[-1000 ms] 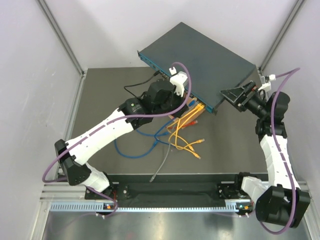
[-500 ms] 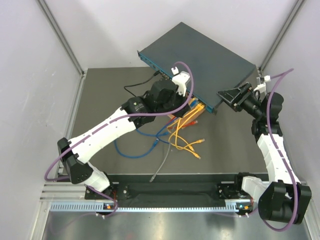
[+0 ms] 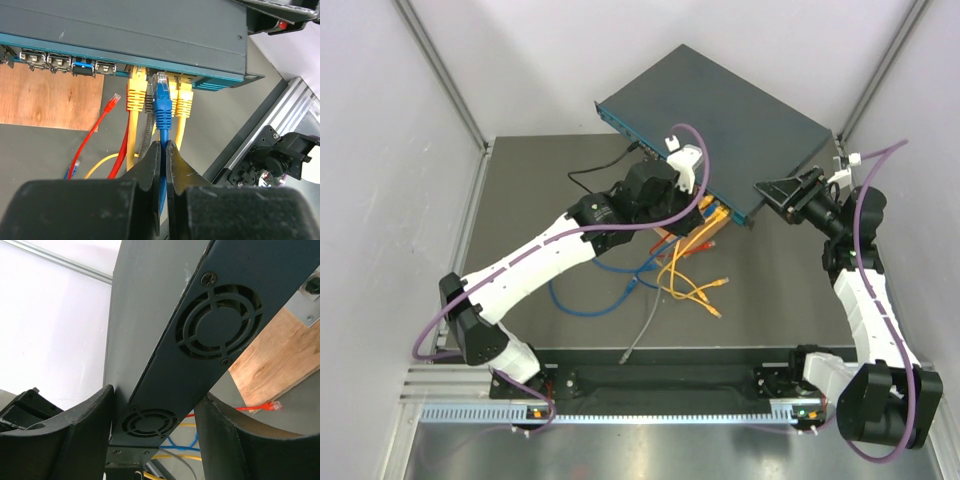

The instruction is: Insert the plug into the switch port

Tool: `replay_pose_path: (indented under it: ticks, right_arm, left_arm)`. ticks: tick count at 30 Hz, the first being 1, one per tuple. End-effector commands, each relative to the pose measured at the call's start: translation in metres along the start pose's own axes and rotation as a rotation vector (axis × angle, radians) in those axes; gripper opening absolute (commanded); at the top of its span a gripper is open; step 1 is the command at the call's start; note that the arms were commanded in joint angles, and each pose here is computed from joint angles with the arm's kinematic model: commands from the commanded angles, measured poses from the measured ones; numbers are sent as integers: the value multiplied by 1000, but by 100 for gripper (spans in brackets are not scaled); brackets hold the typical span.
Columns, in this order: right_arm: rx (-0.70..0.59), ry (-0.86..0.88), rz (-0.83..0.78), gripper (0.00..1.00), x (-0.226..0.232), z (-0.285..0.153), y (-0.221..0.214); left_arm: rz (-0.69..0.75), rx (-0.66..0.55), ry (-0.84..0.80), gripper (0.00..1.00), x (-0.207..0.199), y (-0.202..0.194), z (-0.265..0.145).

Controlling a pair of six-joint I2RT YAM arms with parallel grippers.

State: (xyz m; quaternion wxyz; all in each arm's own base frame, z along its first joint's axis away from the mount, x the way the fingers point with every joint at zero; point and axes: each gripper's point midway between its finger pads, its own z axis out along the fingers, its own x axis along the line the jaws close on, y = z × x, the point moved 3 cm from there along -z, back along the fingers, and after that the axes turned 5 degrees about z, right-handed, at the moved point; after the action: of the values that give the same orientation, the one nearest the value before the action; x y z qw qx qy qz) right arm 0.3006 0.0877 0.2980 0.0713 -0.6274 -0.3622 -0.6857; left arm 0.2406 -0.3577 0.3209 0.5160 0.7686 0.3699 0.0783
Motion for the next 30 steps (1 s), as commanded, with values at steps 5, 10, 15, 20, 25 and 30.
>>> replay_pose_path:
  ticks: [5,10,15,20,25,30]
  right_arm:
    - [-16,73,-98,54,16,0,0]
    - [-15,72,-97,46,16,0,-1]
    - [-11,66,-91,33,14,0,-1]
    - [-10,68,-89,21,15,1,-1]
    - [-6,70,-89,8,15,1,-2]
    - [-1,72,-89,0,15,1,-3]
  left_arm:
    - [-9,-95,0,0,-5,32,-5]
    - [-7,-119,28,0,-1,39,-9]
    - [4,-139,51,0,5,44,-15]
    - [6,-143,67,0,9,45,-17]
    - [-4,-135,36,0,5,44,-9]
    - [-11,-141,-40,0,-7,50,-4]
